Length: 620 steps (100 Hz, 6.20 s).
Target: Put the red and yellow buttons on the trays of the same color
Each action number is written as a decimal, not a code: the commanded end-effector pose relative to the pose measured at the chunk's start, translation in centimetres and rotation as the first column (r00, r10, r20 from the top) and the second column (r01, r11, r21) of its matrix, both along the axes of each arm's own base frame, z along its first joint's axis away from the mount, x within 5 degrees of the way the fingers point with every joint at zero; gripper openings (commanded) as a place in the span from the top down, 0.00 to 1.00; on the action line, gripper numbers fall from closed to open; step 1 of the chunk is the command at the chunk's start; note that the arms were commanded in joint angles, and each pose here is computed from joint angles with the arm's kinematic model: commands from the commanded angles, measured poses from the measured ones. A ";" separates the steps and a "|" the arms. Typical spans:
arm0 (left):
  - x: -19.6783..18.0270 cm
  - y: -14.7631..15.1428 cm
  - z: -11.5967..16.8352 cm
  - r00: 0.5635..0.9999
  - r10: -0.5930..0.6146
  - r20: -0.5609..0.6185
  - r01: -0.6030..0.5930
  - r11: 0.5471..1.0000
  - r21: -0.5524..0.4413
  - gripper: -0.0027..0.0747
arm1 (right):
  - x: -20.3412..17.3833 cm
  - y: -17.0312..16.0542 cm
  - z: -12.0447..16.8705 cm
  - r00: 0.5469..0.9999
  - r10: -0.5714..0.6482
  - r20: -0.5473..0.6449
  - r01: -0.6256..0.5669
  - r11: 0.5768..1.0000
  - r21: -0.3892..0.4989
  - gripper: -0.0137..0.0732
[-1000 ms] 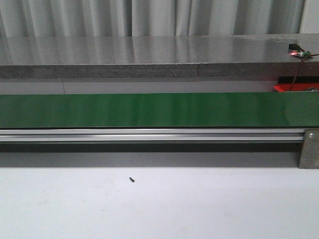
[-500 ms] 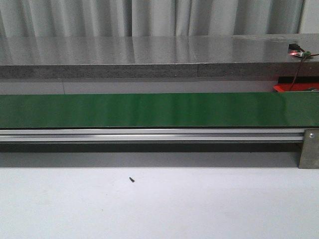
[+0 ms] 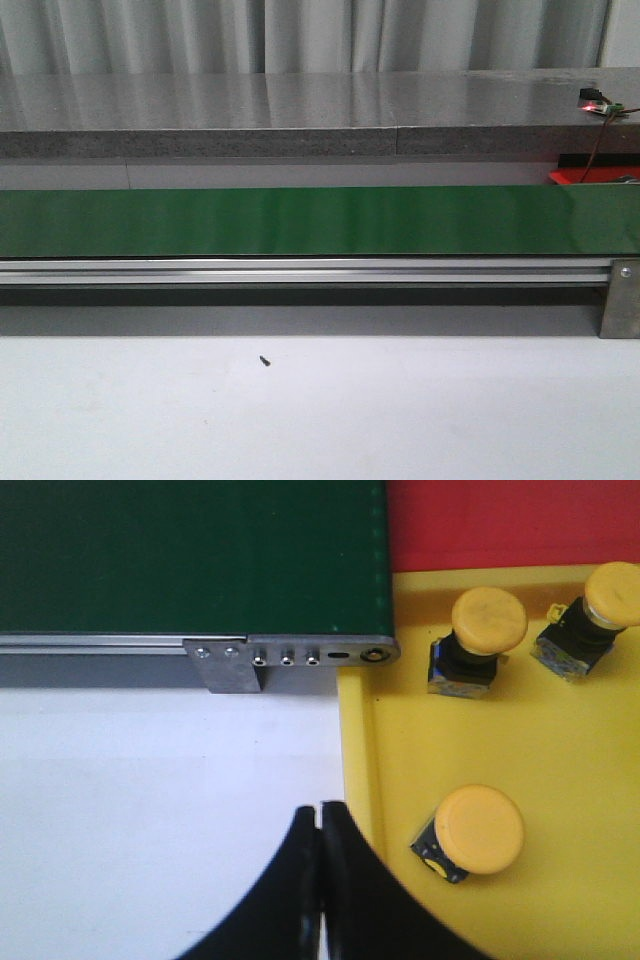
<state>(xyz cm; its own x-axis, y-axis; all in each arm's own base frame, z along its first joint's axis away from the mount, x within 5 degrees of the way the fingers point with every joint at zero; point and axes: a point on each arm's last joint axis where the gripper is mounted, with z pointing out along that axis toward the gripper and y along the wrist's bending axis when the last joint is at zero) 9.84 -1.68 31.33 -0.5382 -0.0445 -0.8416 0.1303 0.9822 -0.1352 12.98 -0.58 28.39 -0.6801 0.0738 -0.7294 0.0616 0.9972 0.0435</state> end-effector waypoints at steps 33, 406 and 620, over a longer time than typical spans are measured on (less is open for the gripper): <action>0.3 0.0 1.3 0.996 0.010 0.083 -0.008 1.000 -0.022 0.99 | 0.4 -0.1 1.3 0.996 0.005 0.090 -0.003 1.000 -0.018 0.92; 30.2 20.3 -8.4 0.725 0.493 -0.482 -0.562 0.827 0.000 0.49 | 0.4 -0.1 1.3 0.996 0.005 0.089 -0.003 1.000 -0.018 0.92; 24.7 8.5 -1.5 0.875 0.277 -0.398 -0.318 0.947 -0.040 0.30 | 0.4 -0.1 1.3 0.996 0.005 0.089 -0.003 1.000 -0.018 0.92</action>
<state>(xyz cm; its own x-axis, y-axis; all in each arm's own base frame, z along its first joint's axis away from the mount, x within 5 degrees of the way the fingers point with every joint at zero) 34.54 7.16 27.44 -0.8159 -0.3379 -0.4692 -0.2755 0.9406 -0.1985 13.00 -0.59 28.40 -0.6784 0.0738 -0.7309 0.0616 0.9972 0.0435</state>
